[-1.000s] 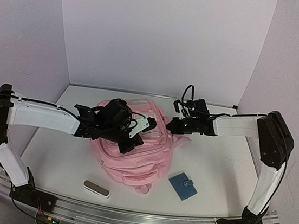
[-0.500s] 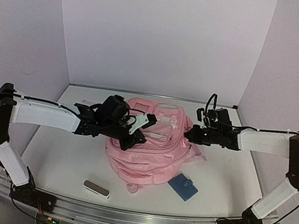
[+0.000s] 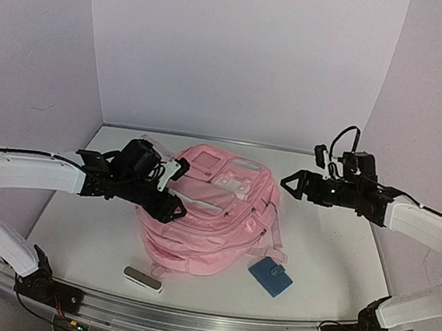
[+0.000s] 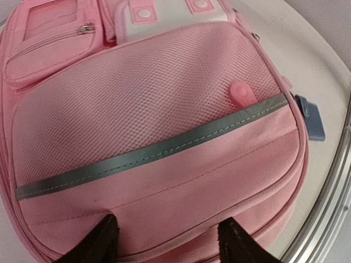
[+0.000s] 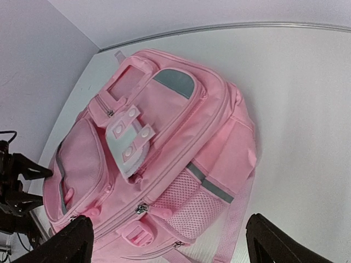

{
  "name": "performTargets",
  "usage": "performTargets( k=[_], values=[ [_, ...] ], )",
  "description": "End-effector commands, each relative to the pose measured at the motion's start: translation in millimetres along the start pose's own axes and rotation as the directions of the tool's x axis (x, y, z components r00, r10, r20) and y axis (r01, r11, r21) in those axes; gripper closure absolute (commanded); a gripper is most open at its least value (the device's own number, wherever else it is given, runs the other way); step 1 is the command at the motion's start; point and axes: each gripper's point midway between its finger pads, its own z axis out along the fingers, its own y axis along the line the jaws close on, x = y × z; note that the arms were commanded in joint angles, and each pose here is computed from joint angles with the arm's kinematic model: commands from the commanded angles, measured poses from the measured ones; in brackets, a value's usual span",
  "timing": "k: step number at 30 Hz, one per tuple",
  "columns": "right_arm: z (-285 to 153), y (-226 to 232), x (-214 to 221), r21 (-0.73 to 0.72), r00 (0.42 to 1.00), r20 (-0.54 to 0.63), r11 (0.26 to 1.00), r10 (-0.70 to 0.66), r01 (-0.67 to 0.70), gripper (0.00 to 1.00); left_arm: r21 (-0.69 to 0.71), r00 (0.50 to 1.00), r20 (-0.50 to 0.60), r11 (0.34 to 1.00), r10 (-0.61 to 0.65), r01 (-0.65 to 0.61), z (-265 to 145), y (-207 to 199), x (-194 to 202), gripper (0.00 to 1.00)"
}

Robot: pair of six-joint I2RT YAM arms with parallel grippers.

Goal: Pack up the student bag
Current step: Unzip the student bag at the center of the board.

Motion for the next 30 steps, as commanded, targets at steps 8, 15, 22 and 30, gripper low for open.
performTargets(
  k=[8,15,22,30],
  values=[
    [28.5,103.6,43.3,-0.245,0.974,-0.088,0.952,-0.211,0.184,0.19,0.009,0.75,0.103,0.754,-0.654,0.657,-51.4,48.5,3.6,0.16],
    [51.4,132.0,66.3,-0.372,0.944,-0.119,0.895,-0.308,0.245,0.2,0.051,0.599,0.139,0.61,-0.788,0.791,-69.4,77.7,33.6,0.19],
    [83.4,130.2,76.7,-0.378,0.928,-0.165,0.89,-0.335,0.254,0.16,0.116,0.511,0.096,0.519,-0.854,0.847,-58.9,80.9,55.6,0.25],
    [106.2,126.4,97.0,-0.401,0.916,-0.227,0.889,-0.332,0.223,0.14,0.123,0.471,0.115,0.483,-0.875,0.867,-44.7,90.7,67.1,0.26]
  ],
)
